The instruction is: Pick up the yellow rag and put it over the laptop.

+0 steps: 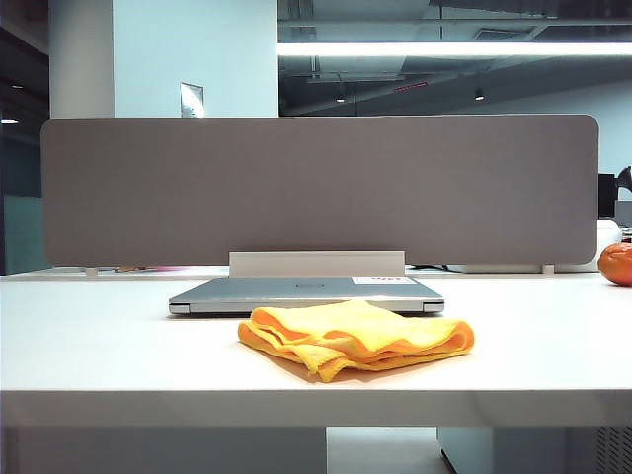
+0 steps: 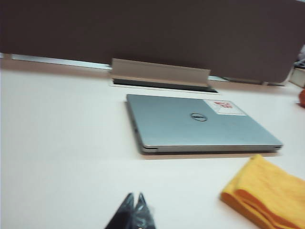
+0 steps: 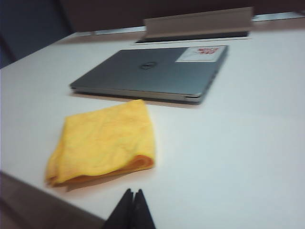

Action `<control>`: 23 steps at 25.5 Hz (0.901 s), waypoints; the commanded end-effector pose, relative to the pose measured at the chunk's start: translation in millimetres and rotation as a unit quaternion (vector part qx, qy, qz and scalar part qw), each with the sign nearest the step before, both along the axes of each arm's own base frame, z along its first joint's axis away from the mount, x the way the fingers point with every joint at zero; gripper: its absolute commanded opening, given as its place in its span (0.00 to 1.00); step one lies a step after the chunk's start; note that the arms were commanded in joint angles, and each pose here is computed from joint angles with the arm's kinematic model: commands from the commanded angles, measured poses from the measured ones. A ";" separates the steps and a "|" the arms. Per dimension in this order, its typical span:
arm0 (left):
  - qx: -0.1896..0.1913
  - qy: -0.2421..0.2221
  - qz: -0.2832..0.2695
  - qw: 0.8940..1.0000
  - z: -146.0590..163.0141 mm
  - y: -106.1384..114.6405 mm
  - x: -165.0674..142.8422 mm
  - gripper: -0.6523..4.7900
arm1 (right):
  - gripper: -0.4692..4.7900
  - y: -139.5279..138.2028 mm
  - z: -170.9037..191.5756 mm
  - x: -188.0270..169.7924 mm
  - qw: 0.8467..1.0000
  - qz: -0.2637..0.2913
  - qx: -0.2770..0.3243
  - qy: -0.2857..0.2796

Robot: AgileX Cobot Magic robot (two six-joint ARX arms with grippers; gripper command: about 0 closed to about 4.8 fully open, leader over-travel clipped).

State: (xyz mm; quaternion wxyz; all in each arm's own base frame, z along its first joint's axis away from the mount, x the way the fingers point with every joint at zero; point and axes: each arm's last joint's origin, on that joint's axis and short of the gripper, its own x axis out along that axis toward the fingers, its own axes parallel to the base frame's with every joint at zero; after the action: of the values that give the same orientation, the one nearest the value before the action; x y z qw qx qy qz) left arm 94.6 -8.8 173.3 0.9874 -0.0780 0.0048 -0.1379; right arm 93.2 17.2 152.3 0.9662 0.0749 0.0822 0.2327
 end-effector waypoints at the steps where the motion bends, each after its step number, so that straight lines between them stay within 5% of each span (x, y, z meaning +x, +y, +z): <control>1: -0.006 -0.016 -0.034 0.999 10.1 -1.9 -2.5 0.11 | 0.09 3.0 0.2 -1.6 0.998 0.058 0.019 0.003; 15: -0.004 0.056 -0.105 0.993 76.0 -18.2 35.6 0.11 | 0.09 3.3 0.0 -1.6 0.998 0.056 0.021 0.005; 23: 0.012 0.154 -0.168 0.974 81.3 -57.1 95.9 0.11 | 0.09 3.0 0.0 -1.3 0.999 0.049 0.020 0.005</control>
State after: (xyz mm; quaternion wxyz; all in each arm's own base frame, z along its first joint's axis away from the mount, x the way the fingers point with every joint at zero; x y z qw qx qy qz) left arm 185.4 -61.1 254.4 0.9389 -0.0876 0.1666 -0.2883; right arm 91.6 20.3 152.4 0.9508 0.0910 0.0889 0.2824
